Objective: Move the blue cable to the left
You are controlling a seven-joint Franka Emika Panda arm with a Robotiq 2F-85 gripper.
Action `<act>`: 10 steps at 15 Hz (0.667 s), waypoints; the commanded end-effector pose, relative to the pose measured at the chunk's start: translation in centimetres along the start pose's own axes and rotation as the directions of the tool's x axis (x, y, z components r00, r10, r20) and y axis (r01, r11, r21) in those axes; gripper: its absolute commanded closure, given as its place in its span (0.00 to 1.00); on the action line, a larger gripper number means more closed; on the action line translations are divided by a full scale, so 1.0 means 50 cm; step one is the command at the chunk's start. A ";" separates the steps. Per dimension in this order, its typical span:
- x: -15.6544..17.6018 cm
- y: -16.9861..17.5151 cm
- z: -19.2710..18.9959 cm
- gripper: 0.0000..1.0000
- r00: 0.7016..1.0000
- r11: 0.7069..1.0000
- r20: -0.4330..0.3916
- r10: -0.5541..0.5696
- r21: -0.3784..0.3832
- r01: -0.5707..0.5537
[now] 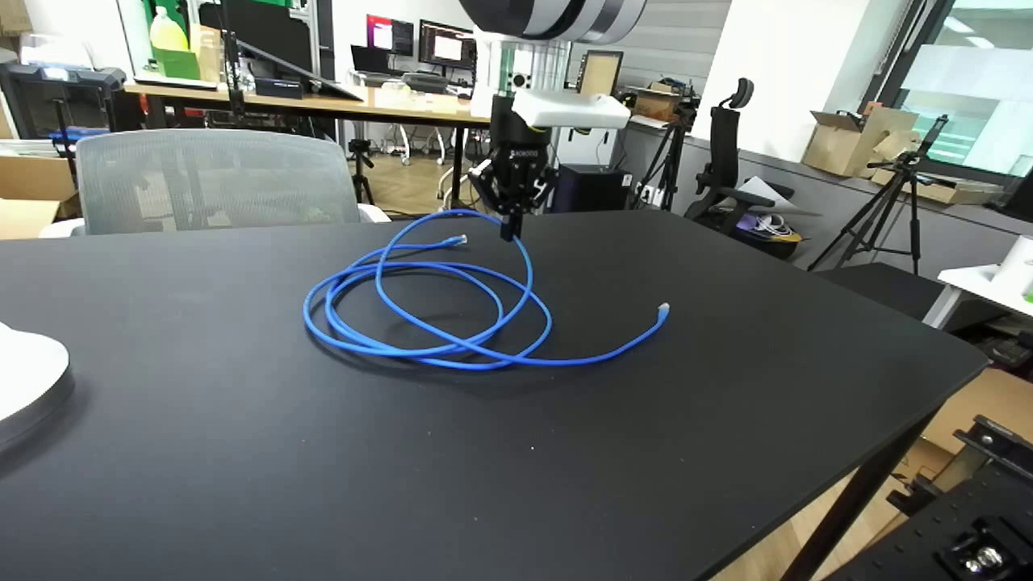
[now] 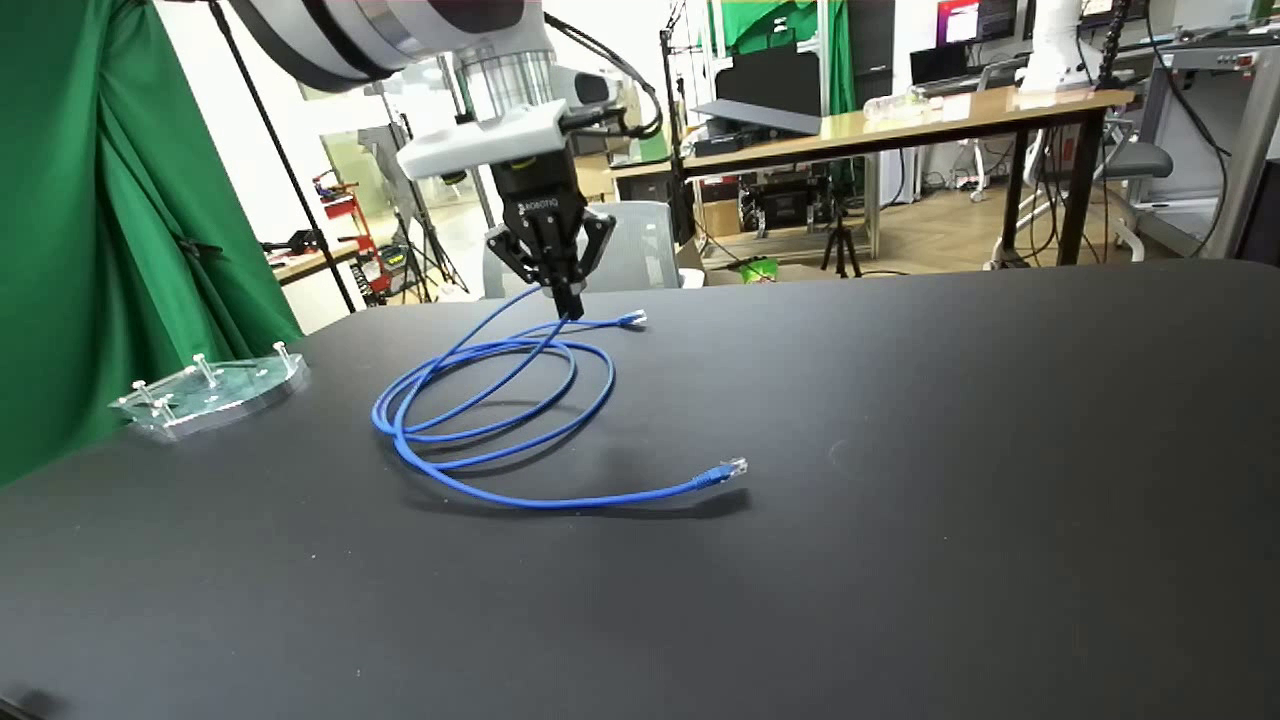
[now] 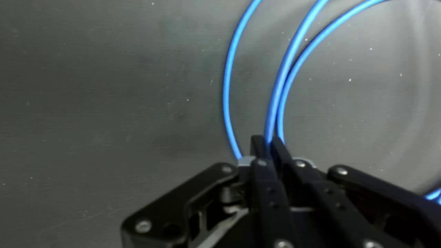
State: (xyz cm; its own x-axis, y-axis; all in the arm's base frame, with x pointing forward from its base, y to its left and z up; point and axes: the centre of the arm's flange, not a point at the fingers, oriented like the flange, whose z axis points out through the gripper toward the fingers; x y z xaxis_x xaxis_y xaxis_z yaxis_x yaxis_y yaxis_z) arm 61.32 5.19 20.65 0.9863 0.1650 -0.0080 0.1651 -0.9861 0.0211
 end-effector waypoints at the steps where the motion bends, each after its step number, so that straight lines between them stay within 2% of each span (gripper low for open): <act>1: 0.049 -0.025 0.027 0.98 1.000 1.000 0.012 -0.025 0.004 0.025; 2: 0.054 -0.032 0.033 0.98 0.999 1.000 0.017 -0.030 0.011 0.029; 3: 0.058 -0.038 0.039 0.68 0.999 0.999 0.022 -0.035 0.013 0.035; 4: 0.061 -0.042 0.044 0.68 0.999 0.999 0.027 -0.039 0.013 0.039; 5: 0.059 -0.044 0.046 0.62 0.999 0.999 0.030 -0.042 0.012 0.041; 10: 0.015 -0.044 0.013 0.28 0.999 0.999 0.020 -0.039 -0.023 0.040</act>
State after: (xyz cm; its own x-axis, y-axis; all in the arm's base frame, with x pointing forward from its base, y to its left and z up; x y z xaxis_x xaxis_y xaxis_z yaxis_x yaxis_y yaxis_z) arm 62.86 7.73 18.04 0.9774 0.2090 -0.0303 0.2095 -0.9777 0.0125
